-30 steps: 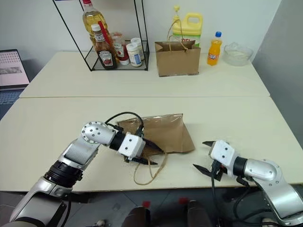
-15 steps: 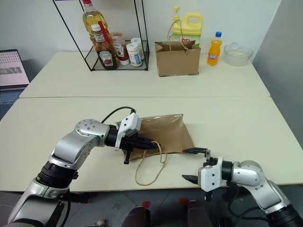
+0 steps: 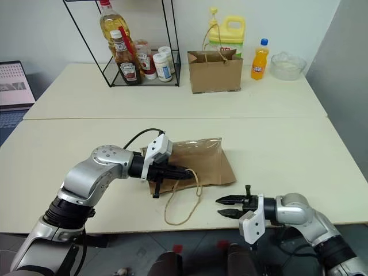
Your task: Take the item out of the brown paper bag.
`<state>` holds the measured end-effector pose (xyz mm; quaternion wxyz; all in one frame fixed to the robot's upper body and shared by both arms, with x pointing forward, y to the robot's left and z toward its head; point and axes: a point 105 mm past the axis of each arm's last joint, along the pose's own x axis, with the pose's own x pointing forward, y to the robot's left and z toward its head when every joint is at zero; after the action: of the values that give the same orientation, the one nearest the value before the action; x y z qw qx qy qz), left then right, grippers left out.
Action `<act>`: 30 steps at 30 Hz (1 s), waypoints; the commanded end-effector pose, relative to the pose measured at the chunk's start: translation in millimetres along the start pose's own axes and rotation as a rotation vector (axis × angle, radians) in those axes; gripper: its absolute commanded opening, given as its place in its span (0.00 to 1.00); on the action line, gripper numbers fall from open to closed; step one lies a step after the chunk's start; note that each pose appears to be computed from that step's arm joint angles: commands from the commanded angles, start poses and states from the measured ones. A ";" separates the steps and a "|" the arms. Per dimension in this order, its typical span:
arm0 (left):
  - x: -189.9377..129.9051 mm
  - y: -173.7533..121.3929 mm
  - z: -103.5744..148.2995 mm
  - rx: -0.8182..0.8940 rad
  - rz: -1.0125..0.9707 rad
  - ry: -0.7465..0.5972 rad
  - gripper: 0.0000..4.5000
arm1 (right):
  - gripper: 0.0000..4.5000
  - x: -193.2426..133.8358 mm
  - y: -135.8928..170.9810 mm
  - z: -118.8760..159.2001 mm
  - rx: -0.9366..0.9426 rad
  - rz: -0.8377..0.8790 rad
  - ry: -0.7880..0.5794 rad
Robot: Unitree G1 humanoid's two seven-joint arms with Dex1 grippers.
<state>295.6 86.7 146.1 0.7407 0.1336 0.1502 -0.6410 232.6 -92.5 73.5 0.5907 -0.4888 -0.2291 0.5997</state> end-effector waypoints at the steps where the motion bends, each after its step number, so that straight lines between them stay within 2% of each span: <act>1: -4.0 0.9 15.8 0.027 0.009 -0.042 0.00 | 0.39 5.6 -2.3 1.2 -0.076 0.009 -0.023; 11: -0.7 -3.8 17.4 0.020 0.004 -0.053 0.00 | 0.39 30.3 -9.1 -13.7 -0.225 0.050 -0.007; 29: -3.5 -4.5 20.3 0.010 0.016 -0.060 0.00 | 0.39 70.0 -33.5 -20.8 -0.336 -0.038 -0.003; 30: -3.7 -4.4 20.4 0.010 0.016 -0.060 0.00 | 0.35 70.4 -34.2 -20.2 -0.337 -0.042 -0.008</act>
<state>293.5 80.8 152.2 0.7464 0.1097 0.1497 -0.6391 276.3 -28.3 71.5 0.5119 -0.5712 -0.3394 0.5445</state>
